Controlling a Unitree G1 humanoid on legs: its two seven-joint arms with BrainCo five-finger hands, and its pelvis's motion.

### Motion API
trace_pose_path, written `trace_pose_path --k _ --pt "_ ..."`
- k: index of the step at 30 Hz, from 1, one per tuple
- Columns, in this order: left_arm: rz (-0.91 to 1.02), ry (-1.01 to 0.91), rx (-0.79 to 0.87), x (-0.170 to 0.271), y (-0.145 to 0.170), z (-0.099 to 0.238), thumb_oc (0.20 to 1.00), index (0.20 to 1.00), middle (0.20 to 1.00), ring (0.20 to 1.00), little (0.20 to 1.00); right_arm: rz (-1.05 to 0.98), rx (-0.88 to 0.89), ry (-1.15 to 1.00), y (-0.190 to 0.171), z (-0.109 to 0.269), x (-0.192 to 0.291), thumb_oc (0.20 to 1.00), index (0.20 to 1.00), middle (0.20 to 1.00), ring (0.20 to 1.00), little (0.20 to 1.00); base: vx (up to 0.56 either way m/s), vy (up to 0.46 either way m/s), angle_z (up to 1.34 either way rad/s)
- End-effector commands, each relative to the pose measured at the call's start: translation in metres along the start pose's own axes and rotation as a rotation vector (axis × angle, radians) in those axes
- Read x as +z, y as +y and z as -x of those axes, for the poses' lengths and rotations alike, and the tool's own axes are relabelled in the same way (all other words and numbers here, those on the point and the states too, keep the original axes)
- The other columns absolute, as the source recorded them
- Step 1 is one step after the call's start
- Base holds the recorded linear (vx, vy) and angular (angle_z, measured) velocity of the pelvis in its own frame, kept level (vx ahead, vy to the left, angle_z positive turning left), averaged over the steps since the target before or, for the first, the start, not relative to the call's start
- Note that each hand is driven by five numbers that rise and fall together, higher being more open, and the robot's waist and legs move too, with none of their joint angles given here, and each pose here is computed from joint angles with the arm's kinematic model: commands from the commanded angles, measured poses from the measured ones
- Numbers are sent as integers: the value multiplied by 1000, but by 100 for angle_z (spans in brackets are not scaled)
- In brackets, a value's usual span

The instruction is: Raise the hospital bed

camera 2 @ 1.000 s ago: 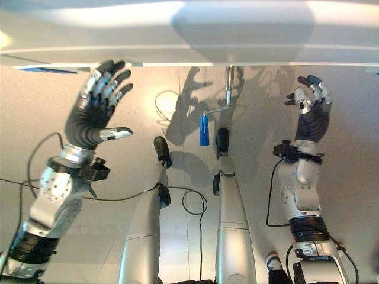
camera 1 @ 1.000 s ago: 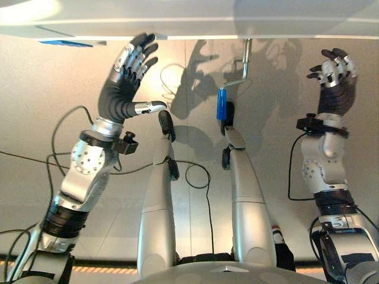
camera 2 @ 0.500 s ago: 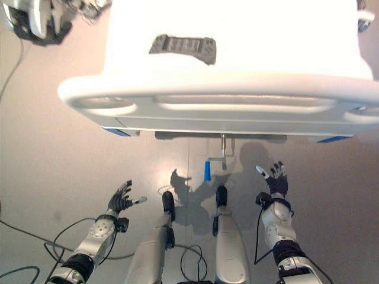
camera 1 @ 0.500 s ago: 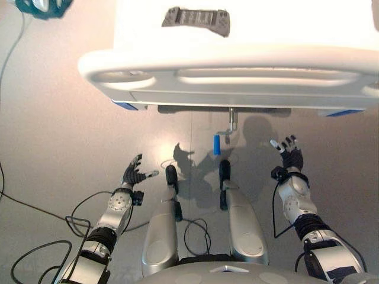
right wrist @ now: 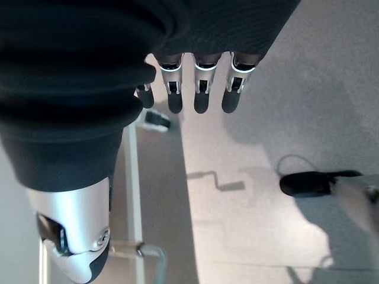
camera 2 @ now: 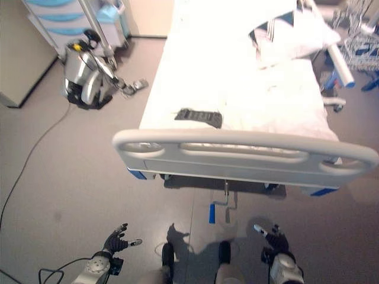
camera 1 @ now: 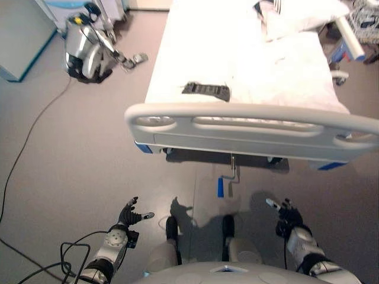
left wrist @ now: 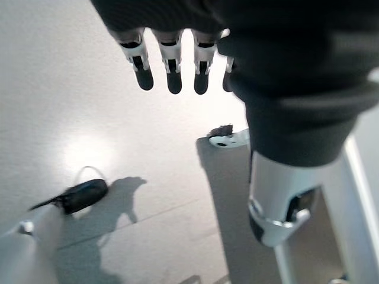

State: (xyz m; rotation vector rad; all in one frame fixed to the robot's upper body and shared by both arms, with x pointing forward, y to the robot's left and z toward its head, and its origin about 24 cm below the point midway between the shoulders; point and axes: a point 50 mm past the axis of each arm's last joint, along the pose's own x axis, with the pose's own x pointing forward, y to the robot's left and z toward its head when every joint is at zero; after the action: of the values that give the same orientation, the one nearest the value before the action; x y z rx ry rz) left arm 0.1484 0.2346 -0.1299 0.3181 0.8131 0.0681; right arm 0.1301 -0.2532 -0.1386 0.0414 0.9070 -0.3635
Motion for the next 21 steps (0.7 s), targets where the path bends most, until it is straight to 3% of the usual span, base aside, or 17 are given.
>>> trace_pose_path --k 1,11,21 --pt "11 11 23 4 7 -5 1000 1000 1000 1000 1000 65 47 10 8 -1 1 1000 1000 1000 1000 1000 38 19 0" --pt "-2 148 -18 -25 -3 3 1000 1000 1000 1000 1000 317 57 205 2 7 -39 1000 1000 1000 1000 1000 16 10 -1" --pt "-6 153 -67 -24 -18 3 1000 1000 1000 1000 1000 478 112 195 15 6 -37 1000 1000 1000 1000 1000 13 4 0"
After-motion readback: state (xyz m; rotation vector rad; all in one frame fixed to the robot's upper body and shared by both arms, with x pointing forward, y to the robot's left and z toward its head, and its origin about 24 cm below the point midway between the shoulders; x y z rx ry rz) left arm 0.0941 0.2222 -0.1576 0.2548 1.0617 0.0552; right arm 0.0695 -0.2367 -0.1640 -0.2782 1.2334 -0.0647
